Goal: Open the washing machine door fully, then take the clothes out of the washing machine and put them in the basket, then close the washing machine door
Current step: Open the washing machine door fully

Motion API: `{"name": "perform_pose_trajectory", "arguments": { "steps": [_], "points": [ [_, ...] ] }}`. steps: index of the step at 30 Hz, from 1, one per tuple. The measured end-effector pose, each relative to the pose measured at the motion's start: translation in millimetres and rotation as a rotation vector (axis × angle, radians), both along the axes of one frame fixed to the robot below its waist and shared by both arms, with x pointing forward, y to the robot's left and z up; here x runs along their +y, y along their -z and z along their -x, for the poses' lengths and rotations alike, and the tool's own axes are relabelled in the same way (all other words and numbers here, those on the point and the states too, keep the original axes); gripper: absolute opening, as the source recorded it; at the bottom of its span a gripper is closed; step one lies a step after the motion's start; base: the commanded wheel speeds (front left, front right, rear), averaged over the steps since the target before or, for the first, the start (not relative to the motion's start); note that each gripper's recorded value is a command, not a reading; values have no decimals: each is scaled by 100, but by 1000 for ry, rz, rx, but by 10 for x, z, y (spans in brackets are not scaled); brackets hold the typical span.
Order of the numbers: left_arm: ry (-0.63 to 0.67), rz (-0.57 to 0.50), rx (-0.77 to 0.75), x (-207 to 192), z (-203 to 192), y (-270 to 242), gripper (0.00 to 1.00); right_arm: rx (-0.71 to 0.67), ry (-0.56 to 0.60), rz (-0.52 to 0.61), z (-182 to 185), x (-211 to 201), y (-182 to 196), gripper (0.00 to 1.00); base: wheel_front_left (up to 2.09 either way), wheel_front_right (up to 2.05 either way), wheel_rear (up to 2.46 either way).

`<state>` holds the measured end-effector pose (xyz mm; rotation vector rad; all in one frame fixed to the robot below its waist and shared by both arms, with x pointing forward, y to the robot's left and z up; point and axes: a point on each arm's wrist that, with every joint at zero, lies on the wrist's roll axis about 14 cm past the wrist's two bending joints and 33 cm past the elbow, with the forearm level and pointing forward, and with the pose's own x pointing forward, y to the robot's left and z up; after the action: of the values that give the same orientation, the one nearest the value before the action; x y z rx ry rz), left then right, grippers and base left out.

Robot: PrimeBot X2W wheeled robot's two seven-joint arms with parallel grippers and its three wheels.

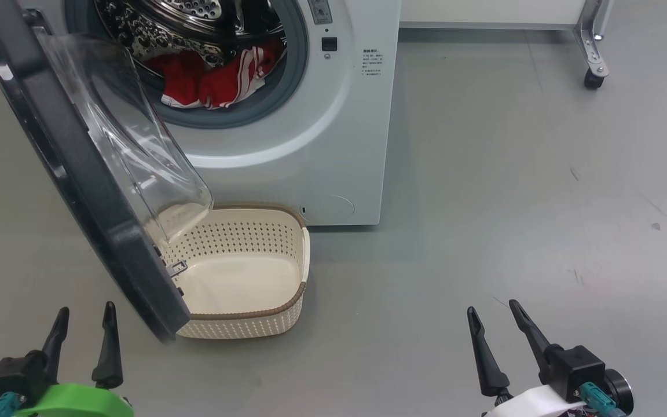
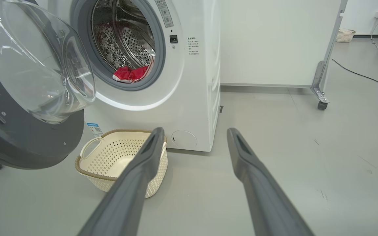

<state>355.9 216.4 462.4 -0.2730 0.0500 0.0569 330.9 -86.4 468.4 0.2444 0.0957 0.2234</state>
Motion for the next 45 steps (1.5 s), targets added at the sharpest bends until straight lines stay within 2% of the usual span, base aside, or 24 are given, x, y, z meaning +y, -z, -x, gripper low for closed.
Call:
{"name": "perform_pose_trajectory", "arguments": {
  "steps": [24, 25, 26, 27, 28, 45],
  "points": [
    [7, -13, 11, -14, 18, 30, 100, 0, 4, 5, 28, 3, 13, 100, 0, 0, 0],
    [7, -13, 13, -13, 18, 36, 97, 0, 4, 5, 26, 6, 14, 100, 0, 0, 0],
    [7, -13, 17, -13, 20, 48, 41, 1, 4, 6, 25, 8, 17, 100, 0, 0, 0],
    [7, -13, 21, -12, 22, 60, 16, 2, 3, 7, 24, 9, 20, 100, 0, 0, 0],
    [7, -13, 23, -11, 23, 67, 0, 3, 4, 7, 22, 8, 23, 100, 0, 0, 0],
    [-8, -30, 25, 94, 14, 64, 0, 3, 12, 14, -15, 17, 35, 100, 0, 0, 0]
  ]
}}
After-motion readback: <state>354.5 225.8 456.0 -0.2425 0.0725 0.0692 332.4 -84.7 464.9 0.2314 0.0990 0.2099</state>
